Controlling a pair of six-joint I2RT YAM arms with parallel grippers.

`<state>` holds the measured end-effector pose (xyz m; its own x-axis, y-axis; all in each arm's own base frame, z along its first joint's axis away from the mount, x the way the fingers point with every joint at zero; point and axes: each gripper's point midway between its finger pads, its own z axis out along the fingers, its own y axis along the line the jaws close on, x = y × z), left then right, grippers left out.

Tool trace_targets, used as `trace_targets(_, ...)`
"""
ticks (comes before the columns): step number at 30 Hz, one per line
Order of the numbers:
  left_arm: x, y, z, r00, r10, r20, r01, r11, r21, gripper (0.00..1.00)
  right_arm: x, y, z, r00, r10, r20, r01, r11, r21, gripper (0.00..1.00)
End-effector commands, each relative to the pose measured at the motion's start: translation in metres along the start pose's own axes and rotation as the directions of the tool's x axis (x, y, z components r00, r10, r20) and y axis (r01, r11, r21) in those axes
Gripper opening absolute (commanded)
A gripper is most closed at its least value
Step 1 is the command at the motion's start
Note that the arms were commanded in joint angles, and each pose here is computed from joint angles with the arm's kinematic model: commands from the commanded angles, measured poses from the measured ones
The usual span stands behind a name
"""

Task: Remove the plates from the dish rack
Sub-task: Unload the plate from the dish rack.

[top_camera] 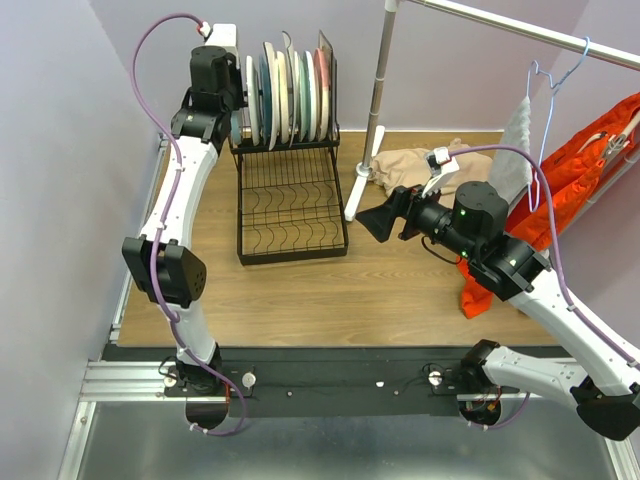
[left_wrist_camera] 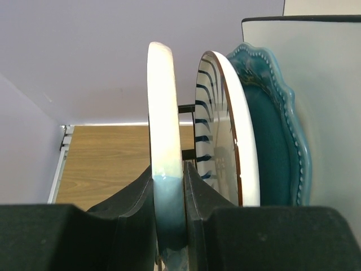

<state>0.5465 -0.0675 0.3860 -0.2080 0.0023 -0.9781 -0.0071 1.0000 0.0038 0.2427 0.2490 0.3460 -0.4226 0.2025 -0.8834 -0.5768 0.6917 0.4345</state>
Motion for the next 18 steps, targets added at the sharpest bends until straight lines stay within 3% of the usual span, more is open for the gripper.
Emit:
trace_targets(1,-0.054,-0.012,-0.015,0.989,0.051,0.136,-0.052,0.999,0.004,0.00,-0.016,0.004,-0.007,0.999,0.008,0.045,-0.009,1.000,0.004,1.00)
trace_targets(18,-0.086,-0.015,-0.033,0.968,0.139,0.209,-0.126,0.989,-0.077,0.00,-0.017,0.003,-0.006,0.999,0.016,0.047,-0.017,1.000,0.008,1.00)
